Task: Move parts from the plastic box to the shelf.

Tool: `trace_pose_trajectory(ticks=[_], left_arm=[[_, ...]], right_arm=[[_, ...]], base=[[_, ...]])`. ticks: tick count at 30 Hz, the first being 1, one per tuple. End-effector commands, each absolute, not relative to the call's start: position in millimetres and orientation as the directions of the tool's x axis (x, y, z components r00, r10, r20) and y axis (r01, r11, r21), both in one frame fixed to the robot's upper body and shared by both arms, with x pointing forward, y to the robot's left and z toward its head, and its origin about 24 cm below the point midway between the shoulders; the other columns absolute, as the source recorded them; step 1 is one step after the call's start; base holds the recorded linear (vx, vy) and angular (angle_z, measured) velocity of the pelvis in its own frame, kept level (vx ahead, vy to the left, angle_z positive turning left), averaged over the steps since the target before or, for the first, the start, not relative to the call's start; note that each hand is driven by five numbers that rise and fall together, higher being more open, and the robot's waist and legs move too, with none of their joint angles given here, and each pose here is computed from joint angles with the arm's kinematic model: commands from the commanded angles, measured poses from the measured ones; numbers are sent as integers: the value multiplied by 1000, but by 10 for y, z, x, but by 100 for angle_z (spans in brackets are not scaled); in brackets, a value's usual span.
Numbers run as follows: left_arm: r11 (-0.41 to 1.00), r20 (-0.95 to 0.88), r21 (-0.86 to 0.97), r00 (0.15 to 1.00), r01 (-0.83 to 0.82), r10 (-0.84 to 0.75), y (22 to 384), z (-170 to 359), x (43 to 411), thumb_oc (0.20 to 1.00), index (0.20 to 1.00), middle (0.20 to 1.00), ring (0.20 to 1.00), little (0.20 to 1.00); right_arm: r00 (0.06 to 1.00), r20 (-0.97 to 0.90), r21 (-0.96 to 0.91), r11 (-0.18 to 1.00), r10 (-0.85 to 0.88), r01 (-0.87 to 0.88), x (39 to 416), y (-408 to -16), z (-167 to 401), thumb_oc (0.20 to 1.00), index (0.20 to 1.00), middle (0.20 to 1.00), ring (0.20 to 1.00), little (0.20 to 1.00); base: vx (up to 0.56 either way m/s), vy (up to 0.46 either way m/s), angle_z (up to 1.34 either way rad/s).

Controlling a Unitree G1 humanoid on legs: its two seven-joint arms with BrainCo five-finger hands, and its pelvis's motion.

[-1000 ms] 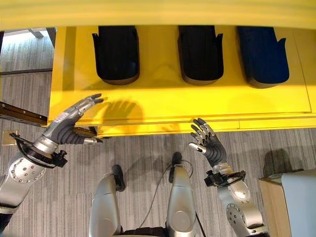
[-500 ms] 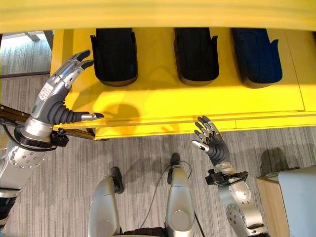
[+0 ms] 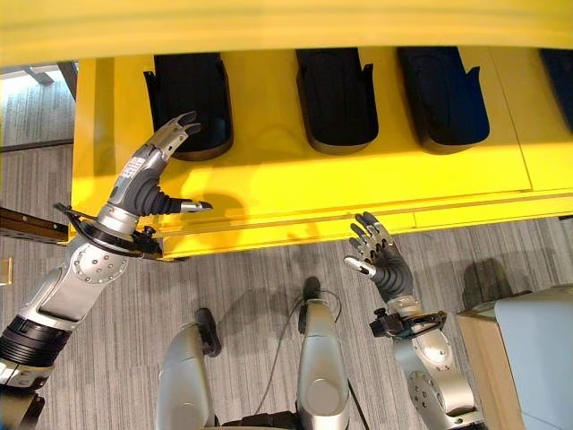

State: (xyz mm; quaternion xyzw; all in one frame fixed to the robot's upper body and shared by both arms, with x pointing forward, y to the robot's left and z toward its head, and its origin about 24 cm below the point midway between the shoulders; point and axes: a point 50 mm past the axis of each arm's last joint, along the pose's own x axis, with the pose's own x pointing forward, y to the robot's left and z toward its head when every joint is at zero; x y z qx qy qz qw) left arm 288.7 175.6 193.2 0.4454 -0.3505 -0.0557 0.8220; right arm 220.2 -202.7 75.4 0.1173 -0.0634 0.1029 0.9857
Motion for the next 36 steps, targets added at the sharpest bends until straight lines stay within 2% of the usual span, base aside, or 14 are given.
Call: trace_pose_trajectory(ticks=[1, 25, 36], left_arm=[[609, 541, 760, 739, -227, -400, 1732, 1986, 2949, 1000, 1000, 1000, 1000, 1000], [594, 515, 769, 780, -236, -356, 1718, 2041, 3190, 1000, 1000, 1000, 1000, 1000], [531, 436, 824, 820, -198, -370, 1781, 2014, 3226, 1000, 1000, 1000, 1000, 1000]], right_arm=[[952, 243, 242, 939, 183, -243, 2179, -2027, 916, 1000, 1000, 1000, 1000, 1000], [960, 185, 254, 934, 208, -251, 2156, -2017, 819, 1000, 1000, 1000, 1000, 1000], [965, 159, 263, 933, 210, -246, 2135, -2037, 773, 1000, 1000, 1000, 1000, 1000]], base=[[0, 0, 0], [1, -1, -1], [3, -3, -1]])
